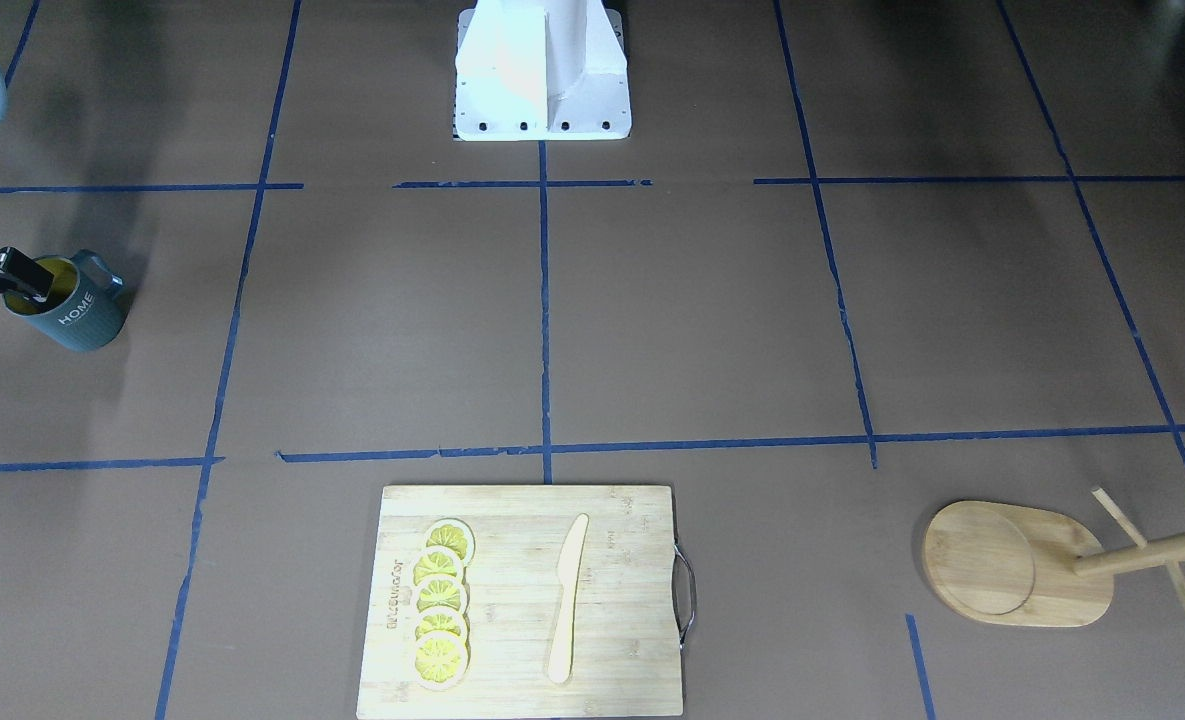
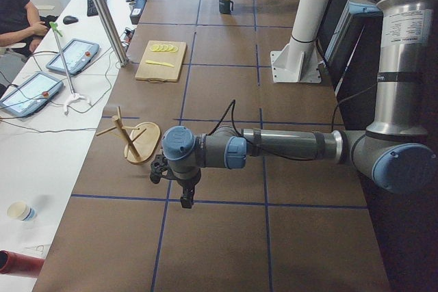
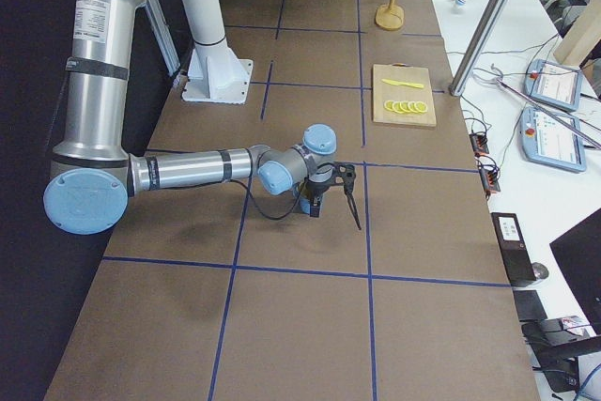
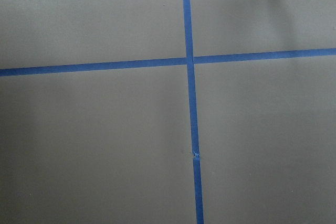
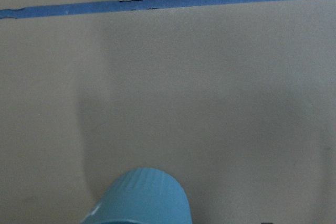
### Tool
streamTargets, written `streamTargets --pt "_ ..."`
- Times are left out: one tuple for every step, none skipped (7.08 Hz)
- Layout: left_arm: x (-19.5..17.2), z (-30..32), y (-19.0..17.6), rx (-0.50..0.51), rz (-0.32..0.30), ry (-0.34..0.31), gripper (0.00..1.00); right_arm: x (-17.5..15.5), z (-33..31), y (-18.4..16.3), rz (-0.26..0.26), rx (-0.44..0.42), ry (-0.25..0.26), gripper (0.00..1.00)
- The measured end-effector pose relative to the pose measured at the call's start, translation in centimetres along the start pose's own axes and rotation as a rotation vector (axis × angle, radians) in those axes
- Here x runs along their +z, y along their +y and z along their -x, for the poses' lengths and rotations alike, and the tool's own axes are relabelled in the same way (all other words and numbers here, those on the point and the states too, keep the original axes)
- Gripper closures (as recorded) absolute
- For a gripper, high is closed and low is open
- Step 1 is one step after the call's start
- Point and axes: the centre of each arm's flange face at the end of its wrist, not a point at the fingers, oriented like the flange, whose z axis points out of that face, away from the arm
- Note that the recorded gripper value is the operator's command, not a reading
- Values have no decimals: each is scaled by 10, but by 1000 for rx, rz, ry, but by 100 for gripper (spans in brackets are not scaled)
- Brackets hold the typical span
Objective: Hang cup on storage rack
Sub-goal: 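Lower the right gripper onto the teal mug rim and grasp it, then carry the teal mug with the right gripper toward the table center and set it down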
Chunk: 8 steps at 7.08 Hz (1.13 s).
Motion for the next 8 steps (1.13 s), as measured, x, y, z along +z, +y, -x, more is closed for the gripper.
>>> streamTargets --pt "-2 -2 0 2 -3 0 0 2 2 1 6 -6 -1 98" --pt "-3 -3 -1 3 -6 0 0 4 4 2 11 -15 -3 100" --pt "-3 -3 -1 4 -6 0 0 4 5 5 16 -21 -6 100" --pt "-3 -4 -1 4 -6 1 0 2 5 9 17 -21 -9 100" --pt "-4 -5 -1 5 -8 1 0 -5 4 16 16 -23 -14 100" --pt "-5 -6 -1 6 -9 1 0 -19 3 26 8 -22 -25 100" --pt "-6 -6 -1 6 -9 1 0 -43 3 30 -6 -3 -54 100" --pt "-6 -6 -1 5 -9 1 0 -71 10 24 -16 27 -84 100"
